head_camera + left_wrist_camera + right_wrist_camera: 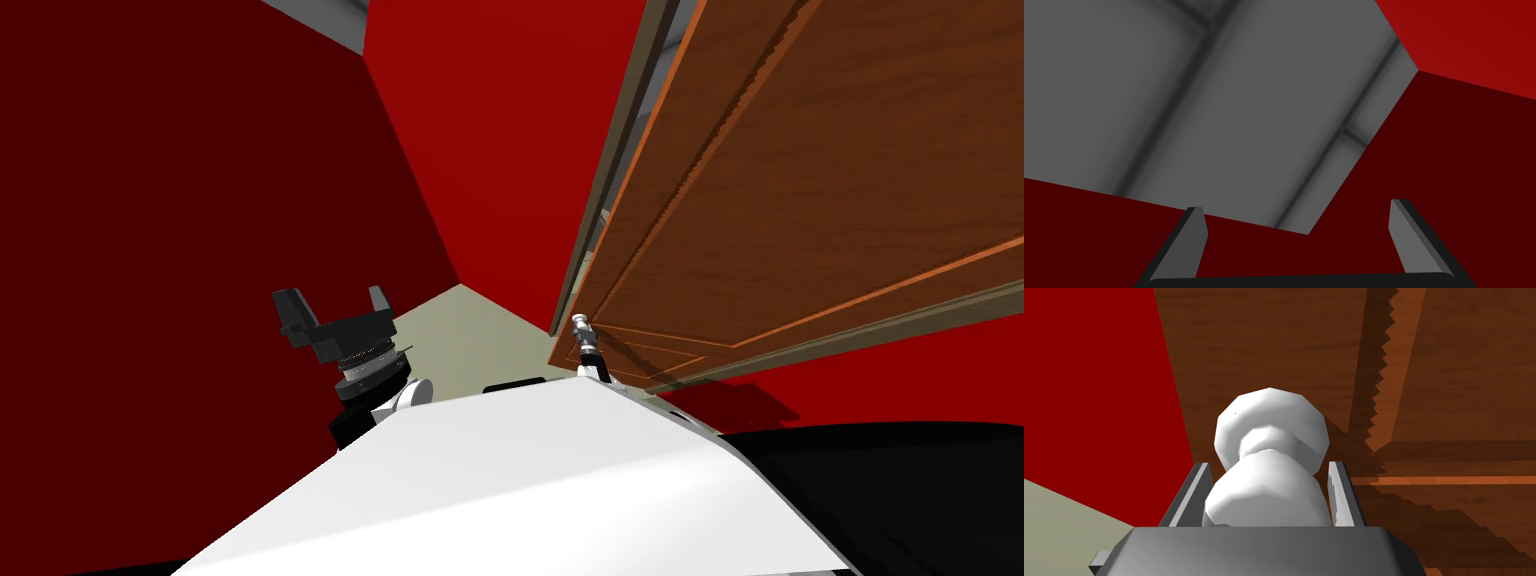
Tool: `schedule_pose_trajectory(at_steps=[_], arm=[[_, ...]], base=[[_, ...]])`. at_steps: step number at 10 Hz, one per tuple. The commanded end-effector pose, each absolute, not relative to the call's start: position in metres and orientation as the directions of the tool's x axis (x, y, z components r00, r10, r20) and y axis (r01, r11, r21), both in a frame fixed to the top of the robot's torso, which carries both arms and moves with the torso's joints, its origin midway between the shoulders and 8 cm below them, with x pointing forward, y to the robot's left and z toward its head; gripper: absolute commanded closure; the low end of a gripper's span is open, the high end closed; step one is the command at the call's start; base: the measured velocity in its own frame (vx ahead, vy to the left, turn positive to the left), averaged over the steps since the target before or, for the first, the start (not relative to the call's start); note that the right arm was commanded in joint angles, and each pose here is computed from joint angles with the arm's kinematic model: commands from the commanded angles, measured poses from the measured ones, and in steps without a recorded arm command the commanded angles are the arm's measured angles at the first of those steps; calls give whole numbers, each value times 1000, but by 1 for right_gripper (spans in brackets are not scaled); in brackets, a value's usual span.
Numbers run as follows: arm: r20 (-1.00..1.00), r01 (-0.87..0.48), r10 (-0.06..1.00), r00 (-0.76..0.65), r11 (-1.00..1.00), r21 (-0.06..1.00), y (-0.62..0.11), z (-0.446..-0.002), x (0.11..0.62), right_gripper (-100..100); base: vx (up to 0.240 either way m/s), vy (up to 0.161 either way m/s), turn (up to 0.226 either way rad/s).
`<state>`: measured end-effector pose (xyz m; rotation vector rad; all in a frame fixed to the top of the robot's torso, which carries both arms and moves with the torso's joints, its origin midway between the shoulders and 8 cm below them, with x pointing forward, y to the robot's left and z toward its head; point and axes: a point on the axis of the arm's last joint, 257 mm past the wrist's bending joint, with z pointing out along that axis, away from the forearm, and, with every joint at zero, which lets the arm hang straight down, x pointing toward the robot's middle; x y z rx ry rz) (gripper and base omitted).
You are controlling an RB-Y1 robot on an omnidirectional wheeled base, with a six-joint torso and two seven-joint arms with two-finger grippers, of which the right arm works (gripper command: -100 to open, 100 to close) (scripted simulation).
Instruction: Pull the door open
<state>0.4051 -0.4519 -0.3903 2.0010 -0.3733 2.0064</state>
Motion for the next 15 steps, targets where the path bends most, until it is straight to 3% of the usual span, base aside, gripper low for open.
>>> schedule_pose_trajectory(at_steps=[1, 15], arm=[[1000, -351, 9, -2, -936, 7, -447, -391, 405, 100], [1000, -142, 7, -1, -990, 7, -409, -392, 378, 100]], base=[[-204, -43, 117], [-194, -21, 87]])
